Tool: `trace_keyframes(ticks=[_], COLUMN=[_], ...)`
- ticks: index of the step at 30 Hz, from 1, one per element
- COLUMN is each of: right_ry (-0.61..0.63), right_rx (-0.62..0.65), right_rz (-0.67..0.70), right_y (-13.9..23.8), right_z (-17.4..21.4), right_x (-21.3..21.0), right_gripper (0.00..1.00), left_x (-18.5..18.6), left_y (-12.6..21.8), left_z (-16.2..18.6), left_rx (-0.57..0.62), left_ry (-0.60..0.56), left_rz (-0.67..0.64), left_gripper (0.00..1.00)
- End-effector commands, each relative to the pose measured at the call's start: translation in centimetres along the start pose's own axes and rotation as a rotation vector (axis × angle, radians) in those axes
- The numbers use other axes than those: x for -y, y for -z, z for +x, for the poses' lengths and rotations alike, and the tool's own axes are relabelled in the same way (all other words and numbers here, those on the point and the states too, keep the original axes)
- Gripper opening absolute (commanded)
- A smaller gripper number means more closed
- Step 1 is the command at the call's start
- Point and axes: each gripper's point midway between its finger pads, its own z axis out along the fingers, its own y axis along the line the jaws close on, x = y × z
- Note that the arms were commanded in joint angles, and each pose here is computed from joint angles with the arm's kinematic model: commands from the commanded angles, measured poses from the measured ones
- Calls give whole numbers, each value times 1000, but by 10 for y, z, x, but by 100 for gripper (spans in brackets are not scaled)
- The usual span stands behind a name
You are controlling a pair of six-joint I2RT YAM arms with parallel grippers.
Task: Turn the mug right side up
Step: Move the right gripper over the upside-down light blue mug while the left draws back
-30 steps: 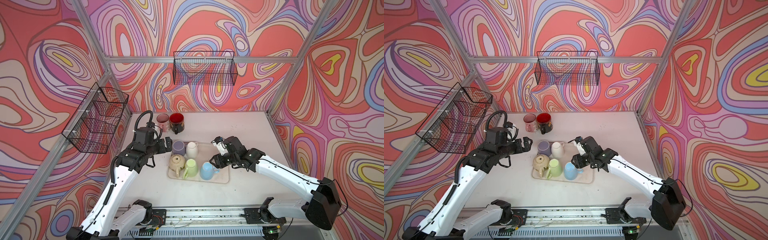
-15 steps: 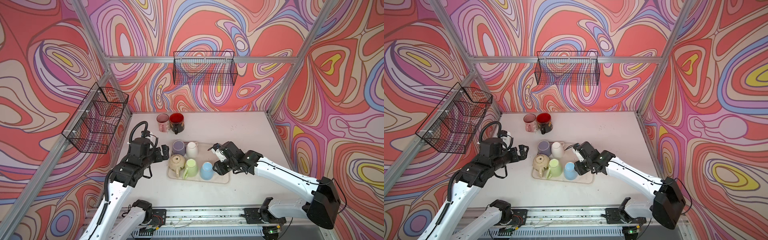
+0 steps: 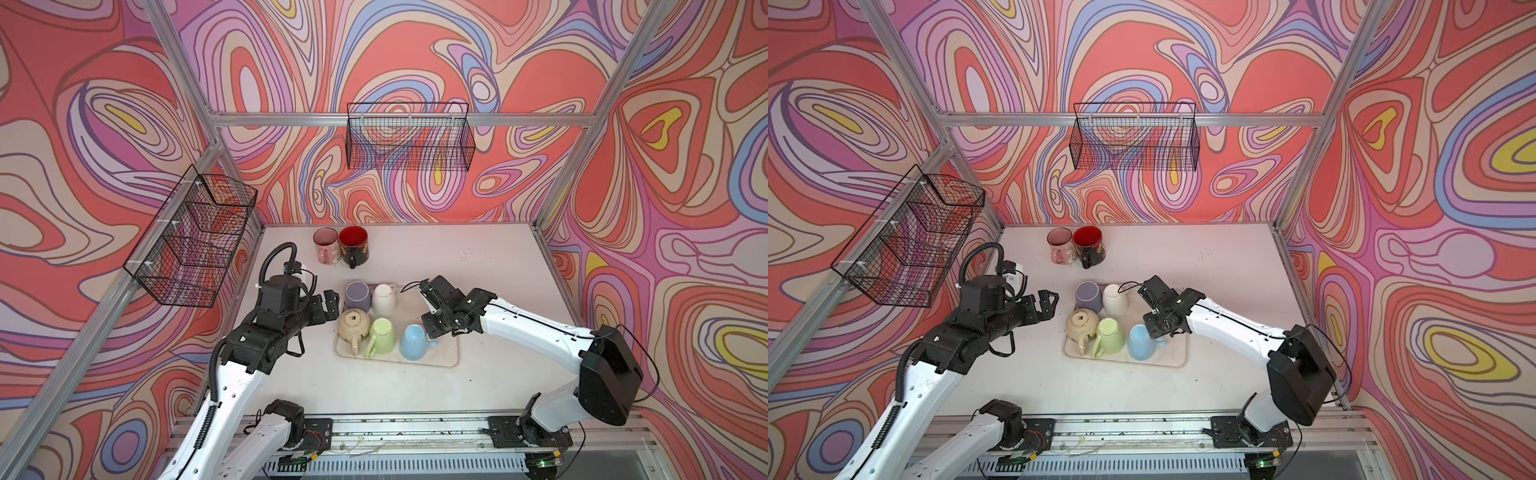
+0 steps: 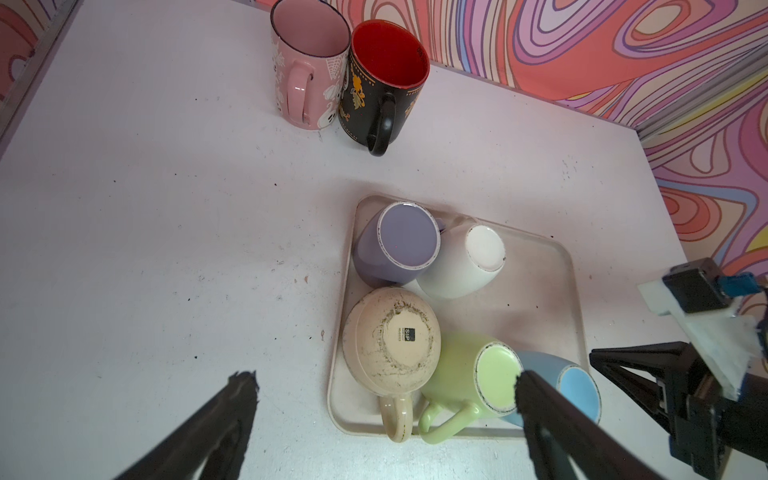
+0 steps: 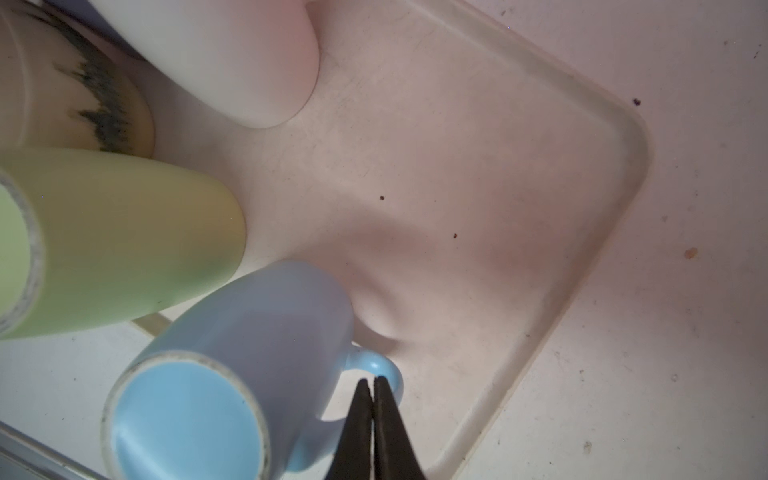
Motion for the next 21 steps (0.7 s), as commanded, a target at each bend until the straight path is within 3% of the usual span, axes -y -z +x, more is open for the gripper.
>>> trace_keyframes(ticks=[1, 21], right_ry=[-10, -48], right_rx=[10, -41], right_rz=[5, -119], right_y=[-4, -6], right_z=[-8, 35], right_x=[-3, -13], right_gripper=[0, 0], left_x=[0, -2], left_y=[2, -4], left_z=[1, 4], left_rx=[4, -13], left_ry=[-13, -14], left_rz=[5, -7], left_gripper=[100, 100])
